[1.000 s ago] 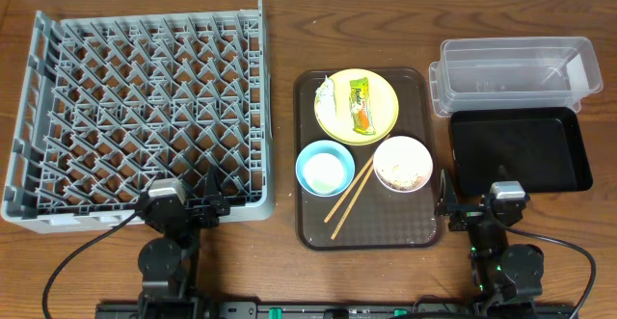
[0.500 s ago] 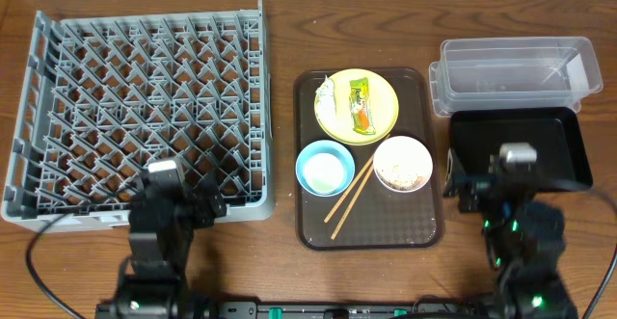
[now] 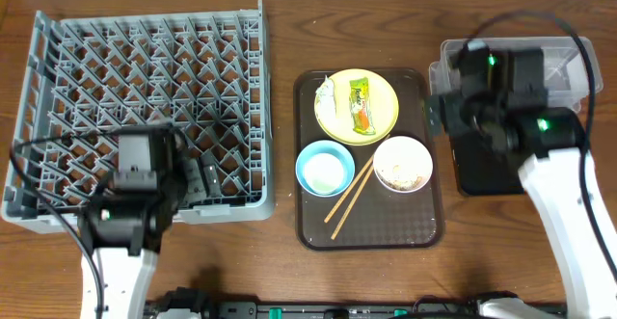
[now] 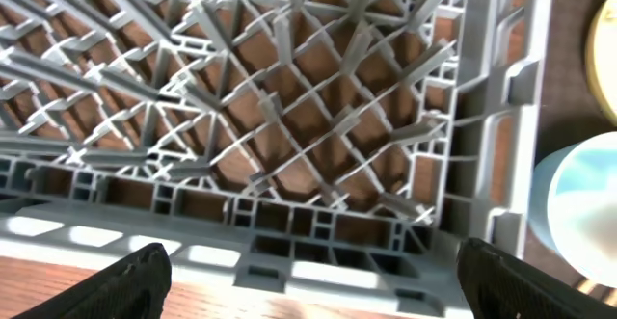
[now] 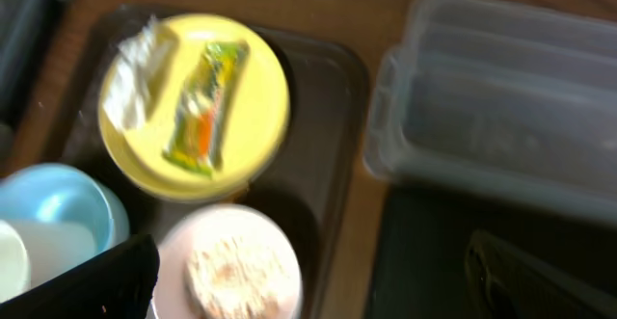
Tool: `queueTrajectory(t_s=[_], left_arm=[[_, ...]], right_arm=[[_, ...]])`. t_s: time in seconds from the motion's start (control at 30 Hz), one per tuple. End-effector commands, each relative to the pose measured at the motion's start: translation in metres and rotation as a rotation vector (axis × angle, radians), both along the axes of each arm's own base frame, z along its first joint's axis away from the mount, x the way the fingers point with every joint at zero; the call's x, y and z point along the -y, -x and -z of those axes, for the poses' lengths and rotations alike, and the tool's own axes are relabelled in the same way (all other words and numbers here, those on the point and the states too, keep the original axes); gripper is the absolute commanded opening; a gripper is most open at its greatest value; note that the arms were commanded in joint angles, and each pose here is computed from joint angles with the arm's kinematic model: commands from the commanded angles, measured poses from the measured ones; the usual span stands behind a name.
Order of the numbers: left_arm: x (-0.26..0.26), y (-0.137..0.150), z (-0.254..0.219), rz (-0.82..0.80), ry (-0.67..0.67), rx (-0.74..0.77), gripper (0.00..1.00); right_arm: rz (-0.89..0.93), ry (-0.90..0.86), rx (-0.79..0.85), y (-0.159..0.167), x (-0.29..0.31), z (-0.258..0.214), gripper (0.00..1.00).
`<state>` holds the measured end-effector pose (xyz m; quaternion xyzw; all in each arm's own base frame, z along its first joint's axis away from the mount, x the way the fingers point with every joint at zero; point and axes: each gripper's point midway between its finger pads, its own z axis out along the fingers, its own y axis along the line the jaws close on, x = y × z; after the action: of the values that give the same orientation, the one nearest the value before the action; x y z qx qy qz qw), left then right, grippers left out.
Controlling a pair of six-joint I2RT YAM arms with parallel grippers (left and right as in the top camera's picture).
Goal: Sort waste into correct bins and load items into the dishwasher rack
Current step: 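Reach the right gripper to the green snack wrapper on the yellow plate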
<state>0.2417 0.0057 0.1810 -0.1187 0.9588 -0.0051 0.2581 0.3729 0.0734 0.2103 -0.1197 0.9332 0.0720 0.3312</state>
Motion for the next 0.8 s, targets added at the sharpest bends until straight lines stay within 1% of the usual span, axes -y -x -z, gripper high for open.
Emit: queueTrajectory(t_s=[0.0, 0.03, 0.17, 0.2, 0.23, 0.27, 0.3, 0.43, 0.6, 0.77], left_arm=[[0.009, -0.007, -0.004, 0.017, 0.057, -0.012, 0.96], [0.010, -0.007, -0.002, 0.019, 0.060, -0.020, 0.96], [0.010, -0.008, 0.000, 0.018, 0.059, -0.031, 0.96], [0.010, -0.008, 0.000, 0.018, 0.060, -0.031, 0.96], [0.010, -0.009, 0.000, 0.018, 0.059, -0.029, 0.96], [0.010, -0.009, 0.000, 0.018, 0.059, -0.027, 0.96], [0.010, -0.010, -0.001, 0.018, 0.059, -0.024, 0.96], [0.010, -0.012, -0.002, 0.019, 0.059, -0.013, 0.96], [0.010, -0.012, -0.002, 0.019, 0.059, -0.013, 0.96], [0.010, -0.012, -0.002, 0.019, 0.059, -0.013, 0.96]], right_arm=[[-0.086, -0.176, 0.009, -0.014, -0.037, -0.010, 0.99], [-0.104, -0.189, 0.016, -0.020, -0.044, -0.008, 0.94], [-0.110, -0.131, 0.021, -0.037, -0.059, 0.013, 0.85], [-0.113, -0.109, 0.013, -0.039, -0.064, 0.021, 0.81], [-0.114, -0.086, 0.006, -0.041, -0.068, 0.029, 0.74], [-0.104, -0.064, -0.004, -0.043, -0.072, 0.037, 0.71], [-0.082, -0.040, -0.019, -0.046, -0.076, 0.048, 0.70], [-0.009, 0.019, -0.078, -0.051, -0.092, 0.090, 0.74], [0.010, 0.000, -0.139, -0.053, -0.120, 0.133, 0.76], [0.041, 0.006, -0.173, -0.054, -0.130, 0.164, 0.78]])
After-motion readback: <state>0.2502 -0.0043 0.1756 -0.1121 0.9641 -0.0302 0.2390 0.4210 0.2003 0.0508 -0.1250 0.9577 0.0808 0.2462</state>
